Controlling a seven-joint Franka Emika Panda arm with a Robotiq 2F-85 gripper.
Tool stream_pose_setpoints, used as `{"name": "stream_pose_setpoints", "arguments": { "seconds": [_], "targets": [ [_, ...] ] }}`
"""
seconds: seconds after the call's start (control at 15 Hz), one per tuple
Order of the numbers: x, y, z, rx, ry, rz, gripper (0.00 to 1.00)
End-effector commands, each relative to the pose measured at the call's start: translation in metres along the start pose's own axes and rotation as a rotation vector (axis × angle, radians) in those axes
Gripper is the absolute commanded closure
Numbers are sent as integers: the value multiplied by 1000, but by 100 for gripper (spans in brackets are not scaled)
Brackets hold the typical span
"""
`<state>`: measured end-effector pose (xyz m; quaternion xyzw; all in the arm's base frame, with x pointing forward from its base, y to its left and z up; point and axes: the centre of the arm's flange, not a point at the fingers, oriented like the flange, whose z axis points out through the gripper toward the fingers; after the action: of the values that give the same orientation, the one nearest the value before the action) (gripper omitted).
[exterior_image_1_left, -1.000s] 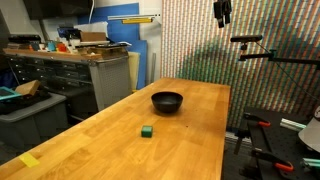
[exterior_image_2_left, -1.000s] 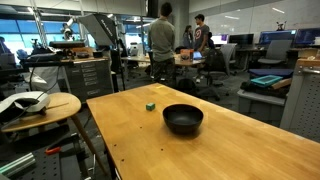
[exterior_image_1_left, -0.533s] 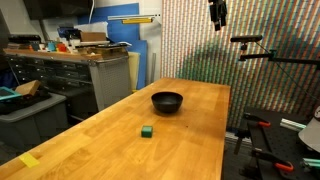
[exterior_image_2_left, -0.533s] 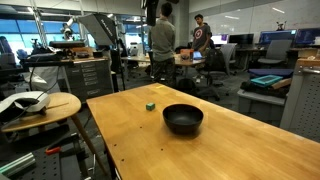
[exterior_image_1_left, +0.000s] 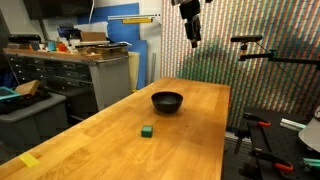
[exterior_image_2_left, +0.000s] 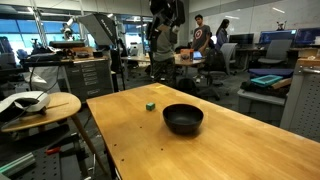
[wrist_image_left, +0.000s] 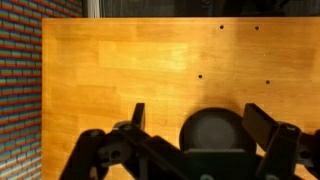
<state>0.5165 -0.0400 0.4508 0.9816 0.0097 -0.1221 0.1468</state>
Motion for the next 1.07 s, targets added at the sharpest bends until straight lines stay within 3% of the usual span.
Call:
{"name": "stream_pose_setpoints", "arguments": {
  "seconds": [0.0, 0.6, 1.0],
  "targets": [
    [55, -29, 3, -39, 0, -91, 0],
    [137, -103, 41, -9, 51, -203, 0],
    [164, -160, 58, 152, 73, -199, 0]
  ]
}}
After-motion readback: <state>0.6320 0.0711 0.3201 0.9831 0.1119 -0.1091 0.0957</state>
